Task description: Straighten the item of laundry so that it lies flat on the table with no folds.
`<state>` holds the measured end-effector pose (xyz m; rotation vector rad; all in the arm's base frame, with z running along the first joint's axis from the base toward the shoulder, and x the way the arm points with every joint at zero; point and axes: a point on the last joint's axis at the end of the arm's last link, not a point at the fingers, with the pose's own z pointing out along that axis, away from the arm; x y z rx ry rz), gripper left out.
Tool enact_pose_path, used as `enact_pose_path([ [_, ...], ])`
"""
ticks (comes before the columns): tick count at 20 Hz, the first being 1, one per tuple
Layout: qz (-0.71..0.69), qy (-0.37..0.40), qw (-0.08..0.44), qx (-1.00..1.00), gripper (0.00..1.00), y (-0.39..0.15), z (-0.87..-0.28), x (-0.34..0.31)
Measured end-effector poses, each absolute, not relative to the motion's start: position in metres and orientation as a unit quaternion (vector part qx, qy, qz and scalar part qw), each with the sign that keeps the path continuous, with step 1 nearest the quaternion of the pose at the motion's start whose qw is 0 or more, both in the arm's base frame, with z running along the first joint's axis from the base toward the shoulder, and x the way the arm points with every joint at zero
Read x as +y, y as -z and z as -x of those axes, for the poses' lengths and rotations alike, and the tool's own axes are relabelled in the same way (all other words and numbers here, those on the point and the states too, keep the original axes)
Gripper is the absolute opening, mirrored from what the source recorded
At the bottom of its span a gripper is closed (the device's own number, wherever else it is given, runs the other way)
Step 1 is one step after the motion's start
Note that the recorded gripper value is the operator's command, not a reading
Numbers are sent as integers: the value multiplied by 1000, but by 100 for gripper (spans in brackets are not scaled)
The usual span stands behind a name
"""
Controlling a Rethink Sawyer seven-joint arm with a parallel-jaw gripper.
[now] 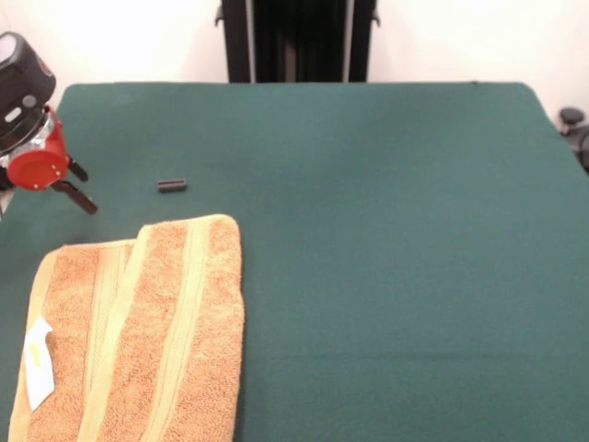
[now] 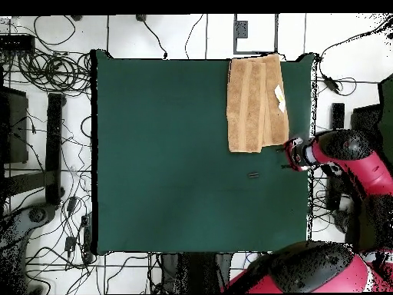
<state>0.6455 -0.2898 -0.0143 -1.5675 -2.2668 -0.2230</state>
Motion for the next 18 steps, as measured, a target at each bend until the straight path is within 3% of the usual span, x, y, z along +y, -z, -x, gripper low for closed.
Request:
enact_pose_path([
  [18, 567, 89, 185, -798, 100, 18, -643, -287],
])
